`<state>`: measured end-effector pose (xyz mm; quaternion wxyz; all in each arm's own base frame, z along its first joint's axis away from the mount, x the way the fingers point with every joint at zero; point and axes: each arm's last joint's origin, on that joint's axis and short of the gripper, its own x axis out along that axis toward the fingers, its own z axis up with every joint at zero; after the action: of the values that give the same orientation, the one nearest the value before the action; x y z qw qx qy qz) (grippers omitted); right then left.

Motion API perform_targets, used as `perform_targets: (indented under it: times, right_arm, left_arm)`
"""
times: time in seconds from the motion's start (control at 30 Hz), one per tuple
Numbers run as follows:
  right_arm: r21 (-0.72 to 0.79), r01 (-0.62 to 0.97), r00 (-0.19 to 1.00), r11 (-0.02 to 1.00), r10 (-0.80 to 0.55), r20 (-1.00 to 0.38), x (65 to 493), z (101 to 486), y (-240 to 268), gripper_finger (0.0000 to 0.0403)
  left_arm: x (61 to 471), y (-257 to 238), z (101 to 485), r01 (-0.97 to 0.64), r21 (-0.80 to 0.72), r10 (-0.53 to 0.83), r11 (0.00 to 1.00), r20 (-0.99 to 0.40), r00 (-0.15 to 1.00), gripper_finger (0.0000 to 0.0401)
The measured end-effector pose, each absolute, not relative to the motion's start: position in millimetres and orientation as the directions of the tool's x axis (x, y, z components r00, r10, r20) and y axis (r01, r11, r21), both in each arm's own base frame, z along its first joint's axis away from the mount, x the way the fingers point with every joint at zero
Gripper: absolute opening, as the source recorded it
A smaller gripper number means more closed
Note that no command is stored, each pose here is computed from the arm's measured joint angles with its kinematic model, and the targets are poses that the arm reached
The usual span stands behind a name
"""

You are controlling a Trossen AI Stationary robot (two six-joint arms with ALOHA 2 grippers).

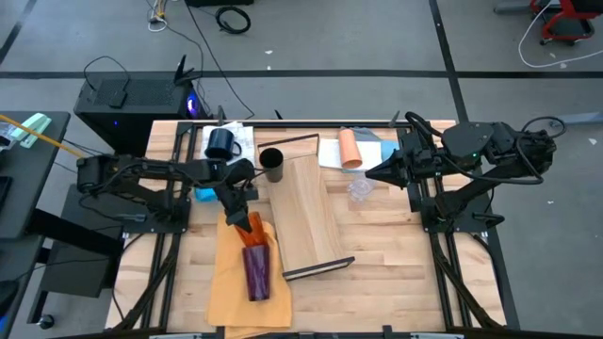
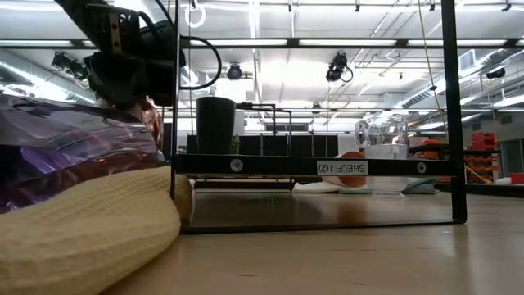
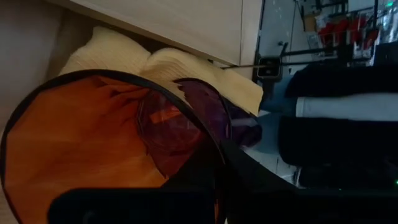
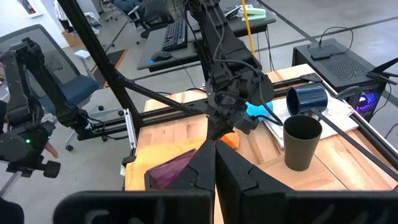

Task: Stack small to large cups/mugs on shelf
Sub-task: Put the brown cup on the shelf

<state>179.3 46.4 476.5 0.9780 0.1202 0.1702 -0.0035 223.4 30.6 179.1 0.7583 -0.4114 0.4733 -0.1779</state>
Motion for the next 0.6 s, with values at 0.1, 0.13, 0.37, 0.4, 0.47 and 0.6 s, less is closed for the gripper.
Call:
perform_targets:
  times: [0.1, 0.13, 0.37, 0.4, 0.47, 0.6]
  right_arm:
    - [0.234, 0.048, 0.942, 0.971, 0.034, -0.334, 179.3, 476.5, 46.4, 0.0009]
    - [0.234, 0.048, 0.942, 0.971, 0.034, -0.334, 179.3, 476.4, 46.4, 0.0009]
    - [0.226, 0.046, 0.941, 0.973, 0.034, -0.336, 179.0, 476.3, 46.4, 0.0009]
    - [0.225, 0.045, 0.941, 0.973, 0.034, -0.336, 179.0, 476.2, 46.4, 0.0009]
    - [0.220, 0.043, 0.941, 0.975, 0.034, -0.336, 179.0, 476.2, 46.4, 0.0009]
    - [0.217, 0.042, 0.941, 0.975, 0.034, -0.336, 179.0, 476.3, 46.4, 0.0009]
  left_arm:
    - [223.6, 30.4, 189.8, -0.102, -0.792, -0.670, 0.602, -0.571, 0.475, 0.0013]
    - [222.6, 30.1, 193.9, -0.098, -0.790, -0.670, 0.605, -0.572, 0.473, 0.0013]
    - [218.2, 29.4, 227.9, -0.063, -0.768, -0.665, 0.637, -0.589, 0.460, 0.0013]
    - [217.0, 29.3, 232.6, -0.063, -0.758, -0.657, 0.649, -0.600, 0.457, 0.0013]
    - [214.6, 29.2, 242.2, -0.070, -0.743, -0.643, 0.665, -0.618, 0.452, 0.0013]
    - [212.7, 29.3, 262.8, -0.074, -0.726, -0.622, 0.684, -0.634, 0.460, 0.0014]
